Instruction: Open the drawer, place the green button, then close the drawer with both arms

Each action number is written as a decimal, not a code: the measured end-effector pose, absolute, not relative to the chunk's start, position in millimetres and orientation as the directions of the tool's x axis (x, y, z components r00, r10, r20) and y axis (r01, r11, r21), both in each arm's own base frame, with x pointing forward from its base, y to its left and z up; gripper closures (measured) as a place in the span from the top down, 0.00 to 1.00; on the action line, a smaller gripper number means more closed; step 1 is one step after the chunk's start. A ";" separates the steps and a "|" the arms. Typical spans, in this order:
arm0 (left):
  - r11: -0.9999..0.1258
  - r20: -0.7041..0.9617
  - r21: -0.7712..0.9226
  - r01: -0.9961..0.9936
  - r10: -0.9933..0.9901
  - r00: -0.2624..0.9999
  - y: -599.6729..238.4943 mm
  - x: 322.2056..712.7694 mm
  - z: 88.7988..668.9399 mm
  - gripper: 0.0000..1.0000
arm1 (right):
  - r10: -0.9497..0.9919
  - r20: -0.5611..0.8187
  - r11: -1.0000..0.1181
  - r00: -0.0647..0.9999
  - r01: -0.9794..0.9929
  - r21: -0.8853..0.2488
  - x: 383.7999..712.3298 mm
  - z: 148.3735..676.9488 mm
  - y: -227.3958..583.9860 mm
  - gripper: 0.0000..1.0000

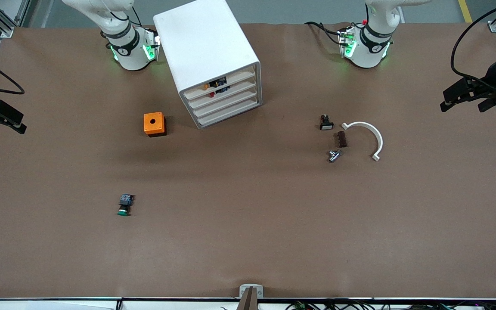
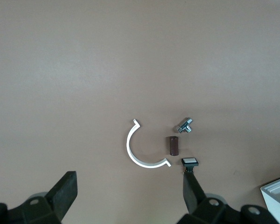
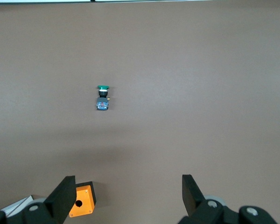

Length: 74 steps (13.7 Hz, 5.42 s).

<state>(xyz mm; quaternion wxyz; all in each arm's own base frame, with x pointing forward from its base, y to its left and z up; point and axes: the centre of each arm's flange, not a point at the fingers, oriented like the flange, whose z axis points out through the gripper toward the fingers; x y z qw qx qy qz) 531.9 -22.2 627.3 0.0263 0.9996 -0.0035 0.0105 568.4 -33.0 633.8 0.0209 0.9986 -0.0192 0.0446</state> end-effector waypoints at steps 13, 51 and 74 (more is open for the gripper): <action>-0.998 -0.108 0.059 0.001 -0.005 0.994 -21.0 565.3 556.5 1.00 | -0.037 0.091 -0.998 0.995 -0.040 0.040 568.5 633.9 -33.0 1.00; -0.293 -0.456 -0.700 0.651 0.885 -0.092 -461.0 512.0 200.0 1.00 | -0.036 0.094 -0.998 0.995 -0.040 0.040 568.5 635.1 -33.0 1.00; -0.144 -0.207 -0.960 0.240 0.943 -0.260 -512.8 406.9 117.0 0.49 | -0.031 0.065 -0.999 0.997 -0.033 0.029 580.4 608.5 -28.7 1.00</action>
